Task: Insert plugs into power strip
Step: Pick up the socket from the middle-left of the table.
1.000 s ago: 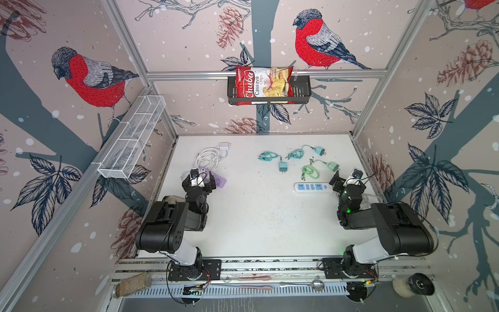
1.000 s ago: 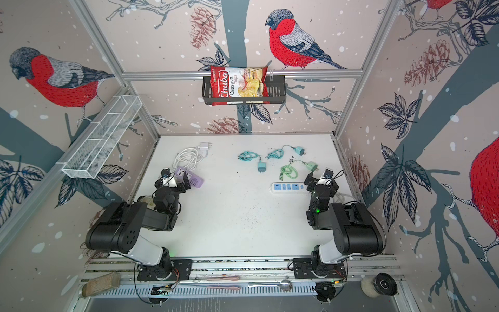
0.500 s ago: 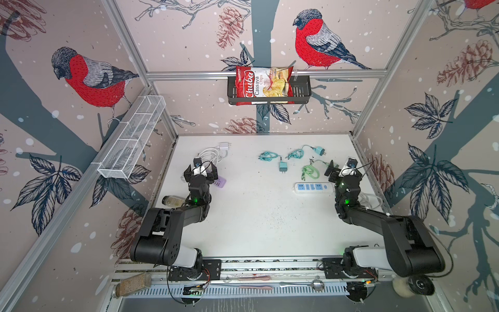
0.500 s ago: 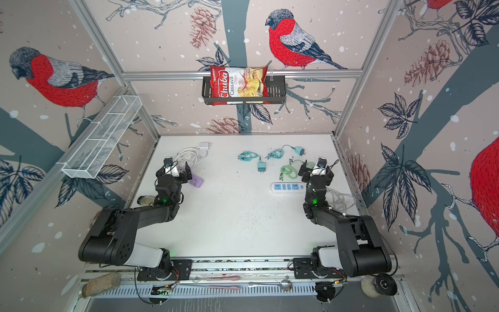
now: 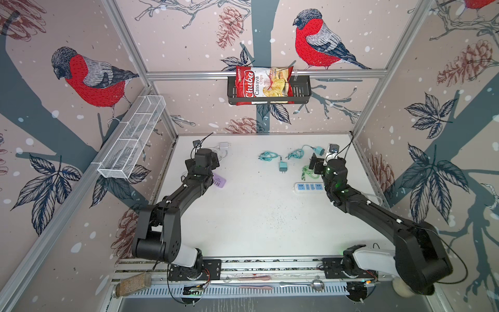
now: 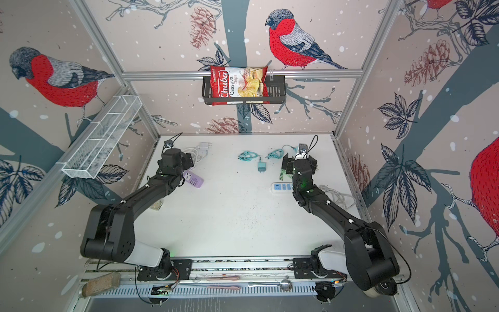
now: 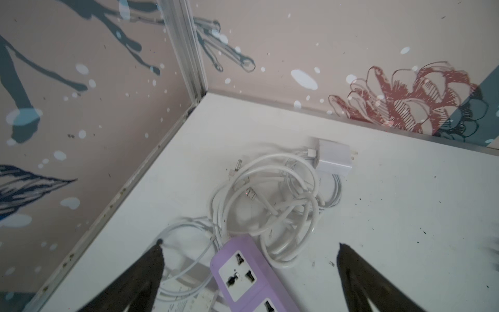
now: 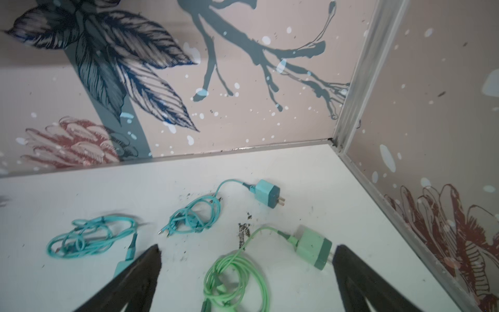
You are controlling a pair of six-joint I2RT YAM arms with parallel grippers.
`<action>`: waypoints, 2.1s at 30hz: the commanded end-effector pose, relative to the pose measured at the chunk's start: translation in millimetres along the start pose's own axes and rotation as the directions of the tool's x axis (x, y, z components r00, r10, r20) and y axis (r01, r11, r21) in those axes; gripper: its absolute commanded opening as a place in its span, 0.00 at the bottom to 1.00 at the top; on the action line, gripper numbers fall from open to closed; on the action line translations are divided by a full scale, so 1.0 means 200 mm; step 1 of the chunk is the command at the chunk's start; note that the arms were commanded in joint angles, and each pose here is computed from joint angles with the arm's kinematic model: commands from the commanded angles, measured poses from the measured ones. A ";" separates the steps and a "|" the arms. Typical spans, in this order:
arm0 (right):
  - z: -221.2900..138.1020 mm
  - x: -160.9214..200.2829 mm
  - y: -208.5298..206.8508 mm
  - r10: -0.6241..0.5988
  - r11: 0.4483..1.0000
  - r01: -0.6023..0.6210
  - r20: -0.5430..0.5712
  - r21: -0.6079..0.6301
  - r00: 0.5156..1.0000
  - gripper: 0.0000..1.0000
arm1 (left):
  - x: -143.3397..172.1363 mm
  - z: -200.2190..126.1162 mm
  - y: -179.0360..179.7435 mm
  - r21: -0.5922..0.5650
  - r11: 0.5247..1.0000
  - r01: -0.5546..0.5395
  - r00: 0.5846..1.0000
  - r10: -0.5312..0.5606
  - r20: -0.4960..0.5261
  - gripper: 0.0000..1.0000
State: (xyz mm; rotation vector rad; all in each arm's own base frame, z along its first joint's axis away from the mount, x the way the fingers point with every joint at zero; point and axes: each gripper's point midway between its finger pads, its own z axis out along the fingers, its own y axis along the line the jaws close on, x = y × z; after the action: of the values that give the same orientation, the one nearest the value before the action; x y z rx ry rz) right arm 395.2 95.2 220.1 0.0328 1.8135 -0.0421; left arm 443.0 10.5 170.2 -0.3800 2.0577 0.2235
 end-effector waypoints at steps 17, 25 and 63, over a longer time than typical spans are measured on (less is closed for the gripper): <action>-0.09 0.32 0.53 -0.111 0.966 0.032 -0.301 -0.257 0.947 1.00 | 0.43 0.22 -0.05 -0.017 0.981 0.191 0.813 -0.168 -0.557 0.87; -0.09 0.37 0.62 -0.134 0.949 0.026 -0.328 -0.314 0.935 0.99 | 0.54 0.20 -0.04 -0.051 0.968 0.244 0.773 -0.226 -0.593 0.84; -0.07 0.45 0.61 -0.161 0.926 0.022 -0.340 -0.378 0.927 0.99 | 0.64 0.07 -0.25 0.015 0.938 0.346 0.716 -0.254 -0.650 0.31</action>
State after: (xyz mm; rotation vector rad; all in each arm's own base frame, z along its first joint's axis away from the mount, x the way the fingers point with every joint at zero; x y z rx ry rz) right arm 364.0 215.0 128.7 -0.3133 2.1950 0.2228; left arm 419.4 -39.2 49.7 -0.7900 2.6092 -0.2331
